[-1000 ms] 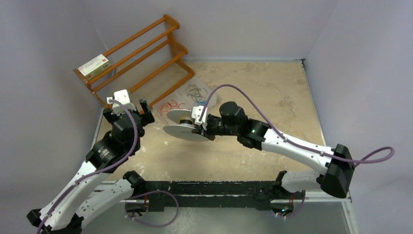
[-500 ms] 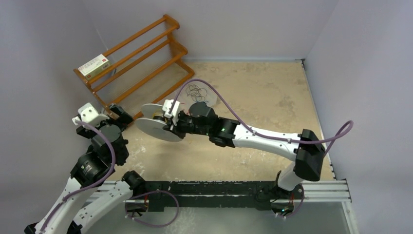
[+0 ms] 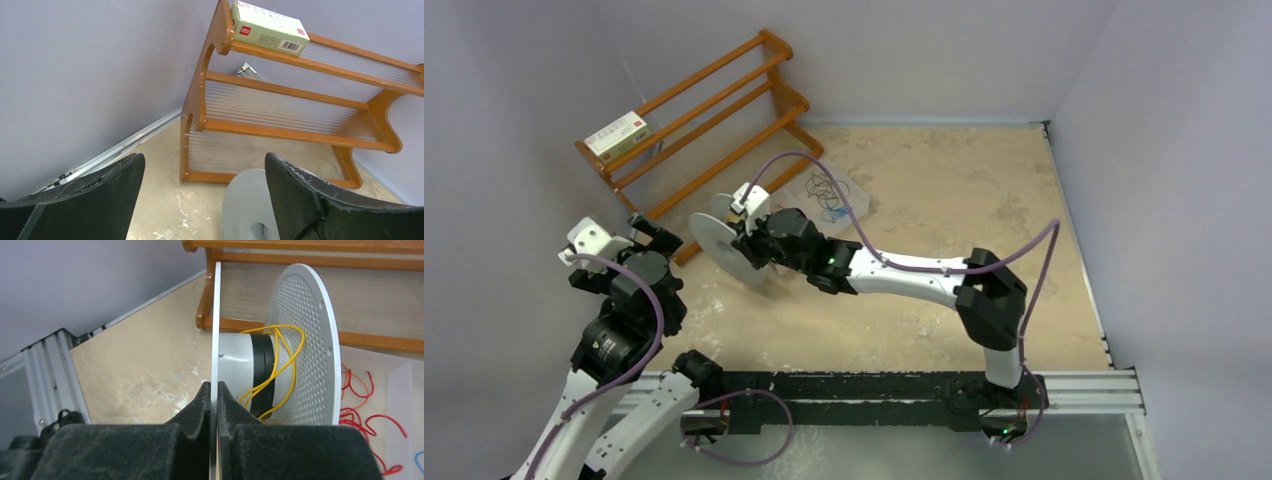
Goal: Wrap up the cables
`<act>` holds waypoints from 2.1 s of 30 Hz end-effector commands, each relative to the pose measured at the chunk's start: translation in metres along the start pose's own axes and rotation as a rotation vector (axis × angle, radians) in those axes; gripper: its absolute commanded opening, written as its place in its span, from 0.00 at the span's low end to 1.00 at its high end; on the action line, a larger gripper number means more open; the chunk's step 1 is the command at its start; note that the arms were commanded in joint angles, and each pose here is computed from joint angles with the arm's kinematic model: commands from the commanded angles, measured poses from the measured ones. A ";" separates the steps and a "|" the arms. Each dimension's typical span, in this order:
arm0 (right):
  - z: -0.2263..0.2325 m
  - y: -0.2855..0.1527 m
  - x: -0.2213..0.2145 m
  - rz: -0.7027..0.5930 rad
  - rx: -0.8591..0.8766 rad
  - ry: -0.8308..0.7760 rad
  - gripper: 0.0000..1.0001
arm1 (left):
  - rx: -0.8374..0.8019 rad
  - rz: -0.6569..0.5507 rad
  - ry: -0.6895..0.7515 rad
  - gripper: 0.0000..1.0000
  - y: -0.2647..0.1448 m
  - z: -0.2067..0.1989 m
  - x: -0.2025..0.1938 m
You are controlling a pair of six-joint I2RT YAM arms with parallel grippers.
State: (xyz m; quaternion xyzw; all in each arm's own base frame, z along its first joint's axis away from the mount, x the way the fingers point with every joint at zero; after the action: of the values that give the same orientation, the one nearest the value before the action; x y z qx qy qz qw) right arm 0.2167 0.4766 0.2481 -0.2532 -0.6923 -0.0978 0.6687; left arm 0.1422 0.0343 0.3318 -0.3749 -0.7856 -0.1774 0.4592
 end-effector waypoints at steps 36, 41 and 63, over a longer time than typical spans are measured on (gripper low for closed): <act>0.014 0.049 0.050 -0.149 -0.202 0.081 0.60 | -0.014 -0.002 -0.027 0.90 0.002 0.002 -0.001; 0.005 0.005 0.067 -0.166 -0.201 0.071 0.62 | -0.013 0.000 -0.021 0.90 0.002 0.002 -0.002; -0.117 -0.075 -0.018 0.126 -0.262 0.132 0.51 | -0.055 0.057 0.033 0.90 0.005 -0.010 -0.015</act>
State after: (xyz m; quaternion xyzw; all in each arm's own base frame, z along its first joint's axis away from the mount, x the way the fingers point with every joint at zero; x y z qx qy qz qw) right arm 0.2803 0.3452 0.2810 -0.3812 -0.6196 -0.2201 0.6499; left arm 0.1528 0.0264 0.3212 -0.4052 -0.7617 -0.1877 0.4694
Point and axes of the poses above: each gripper's point midway between its finger pads, its own y axis out along the fingers, its own z axis along the line the jaws close on, x = y × z, the point moved 6 cm from there along -y, back along the fingers, and after that the axes turned 12 degrees about -y, right-handed, at the moved point
